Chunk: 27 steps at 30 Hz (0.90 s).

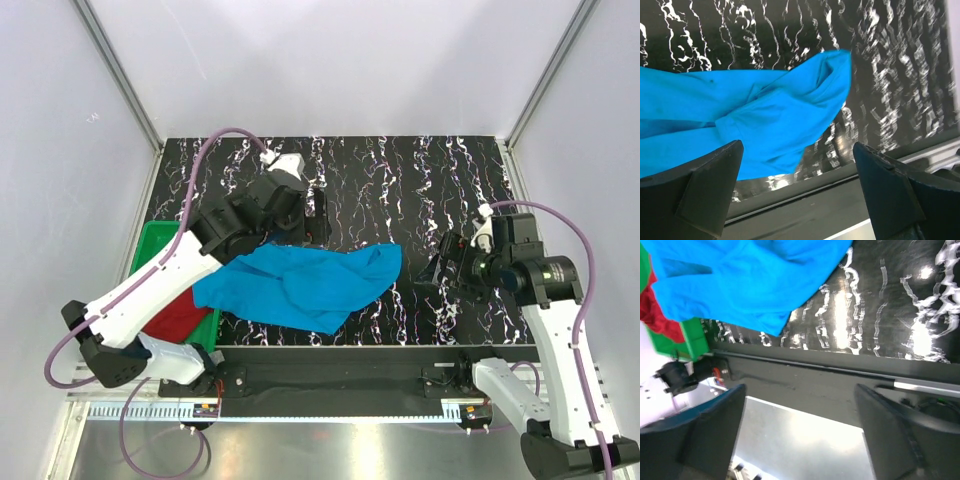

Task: Fold and stack the t-shirts
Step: Move the tshirt to the center of the board

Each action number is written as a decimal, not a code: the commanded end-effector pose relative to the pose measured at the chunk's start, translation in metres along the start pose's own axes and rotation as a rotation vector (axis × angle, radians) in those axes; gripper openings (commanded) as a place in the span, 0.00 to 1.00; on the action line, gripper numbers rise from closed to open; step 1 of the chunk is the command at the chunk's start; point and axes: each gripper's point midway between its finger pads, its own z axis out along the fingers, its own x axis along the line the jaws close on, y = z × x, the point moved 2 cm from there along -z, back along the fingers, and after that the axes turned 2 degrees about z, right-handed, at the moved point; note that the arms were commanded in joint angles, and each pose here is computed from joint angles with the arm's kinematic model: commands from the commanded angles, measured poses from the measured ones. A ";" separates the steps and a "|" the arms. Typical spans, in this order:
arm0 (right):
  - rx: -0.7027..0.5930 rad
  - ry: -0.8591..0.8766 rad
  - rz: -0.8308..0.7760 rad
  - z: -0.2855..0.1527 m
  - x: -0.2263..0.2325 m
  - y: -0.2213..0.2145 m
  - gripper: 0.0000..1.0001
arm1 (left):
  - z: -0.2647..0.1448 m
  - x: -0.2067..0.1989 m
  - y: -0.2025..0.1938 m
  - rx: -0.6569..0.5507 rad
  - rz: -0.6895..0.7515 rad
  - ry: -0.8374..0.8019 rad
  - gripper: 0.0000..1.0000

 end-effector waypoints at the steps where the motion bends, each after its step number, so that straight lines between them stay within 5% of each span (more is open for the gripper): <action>1: 0.038 0.075 0.010 0.020 0.007 0.001 0.92 | -0.005 -0.010 0.013 -0.037 0.101 -0.111 0.99; 5: 0.116 0.116 0.100 0.063 0.007 0.008 0.71 | 0.065 0.005 -0.032 0.229 0.214 -0.138 0.72; 7: 0.135 0.123 0.140 0.090 0.005 0.017 0.71 | 0.092 0.016 -0.051 0.330 0.239 -0.121 0.63; 9: 0.124 0.096 0.130 0.109 -0.001 0.027 0.76 | 0.127 0.038 -0.081 0.464 0.245 -0.048 0.62; 11: 0.121 0.050 0.124 0.140 -0.012 0.044 0.82 | 0.146 0.059 -0.100 0.530 0.249 0.041 0.74; 16: 0.189 -0.068 0.077 0.199 -0.028 0.076 0.83 | 0.154 0.093 -0.109 0.548 0.126 0.101 0.87; 22: 0.212 -0.108 0.090 0.245 -0.036 0.102 0.70 | 0.160 0.104 -0.139 0.616 0.051 0.038 0.86; 27: 0.249 -0.107 0.064 0.266 -0.035 0.113 0.63 | 0.167 0.097 -0.151 0.653 0.013 -0.026 0.75</action>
